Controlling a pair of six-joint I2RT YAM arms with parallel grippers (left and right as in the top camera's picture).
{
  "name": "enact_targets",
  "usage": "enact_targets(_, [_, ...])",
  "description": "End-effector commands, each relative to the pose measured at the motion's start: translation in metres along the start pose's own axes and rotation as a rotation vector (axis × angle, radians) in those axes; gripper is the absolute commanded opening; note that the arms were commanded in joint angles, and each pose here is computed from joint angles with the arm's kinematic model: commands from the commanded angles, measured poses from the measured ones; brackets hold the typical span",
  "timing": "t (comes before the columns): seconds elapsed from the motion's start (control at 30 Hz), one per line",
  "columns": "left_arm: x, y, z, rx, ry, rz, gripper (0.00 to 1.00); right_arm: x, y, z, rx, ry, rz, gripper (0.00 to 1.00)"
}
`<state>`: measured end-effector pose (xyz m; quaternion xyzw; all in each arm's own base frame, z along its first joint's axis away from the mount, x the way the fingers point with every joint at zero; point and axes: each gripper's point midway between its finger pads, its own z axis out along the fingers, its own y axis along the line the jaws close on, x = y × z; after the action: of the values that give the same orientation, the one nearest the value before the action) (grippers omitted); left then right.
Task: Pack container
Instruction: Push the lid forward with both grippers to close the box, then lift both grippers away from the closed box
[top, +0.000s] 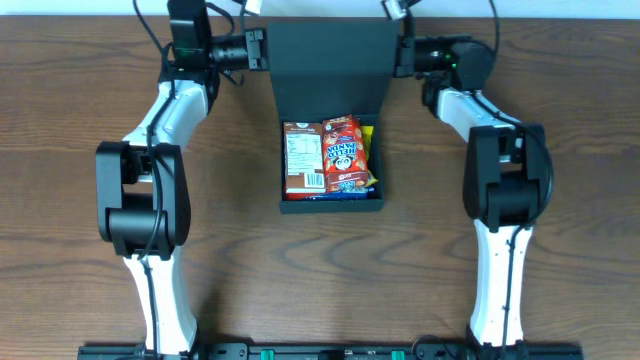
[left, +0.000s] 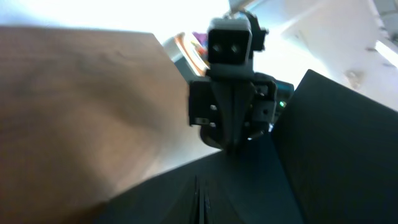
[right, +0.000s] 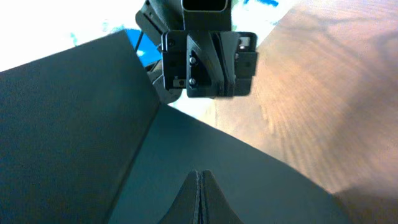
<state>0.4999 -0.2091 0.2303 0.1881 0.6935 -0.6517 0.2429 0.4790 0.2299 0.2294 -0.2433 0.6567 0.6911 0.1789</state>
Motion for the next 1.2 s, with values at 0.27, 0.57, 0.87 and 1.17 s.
enact_targets(0.27, [-0.015,-0.083,0.0,0.091,0.051,0.184,0.06,-0.024,0.08,-0.004,0.006,0.003,-0.218,0.02])
enact_targets(0.57, [-0.028,-0.117,-0.008,0.084,0.022,0.251,0.06,-0.043,0.144,-0.038,0.06,-0.049,-0.378,0.02])
enact_targets(0.87, [-0.074,-0.08,-0.021,-0.158,-0.242,0.192,0.06,-0.064,0.107,-0.077,0.126,-0.097,-0.49,0.02])
enact_targets(1.17, [-0.043,0.047,-0.07,-0.796,-0.369,-0.15,0.06,-0.057,-0.068,-0.14,0.766,-0.353,-0.094,0.02])
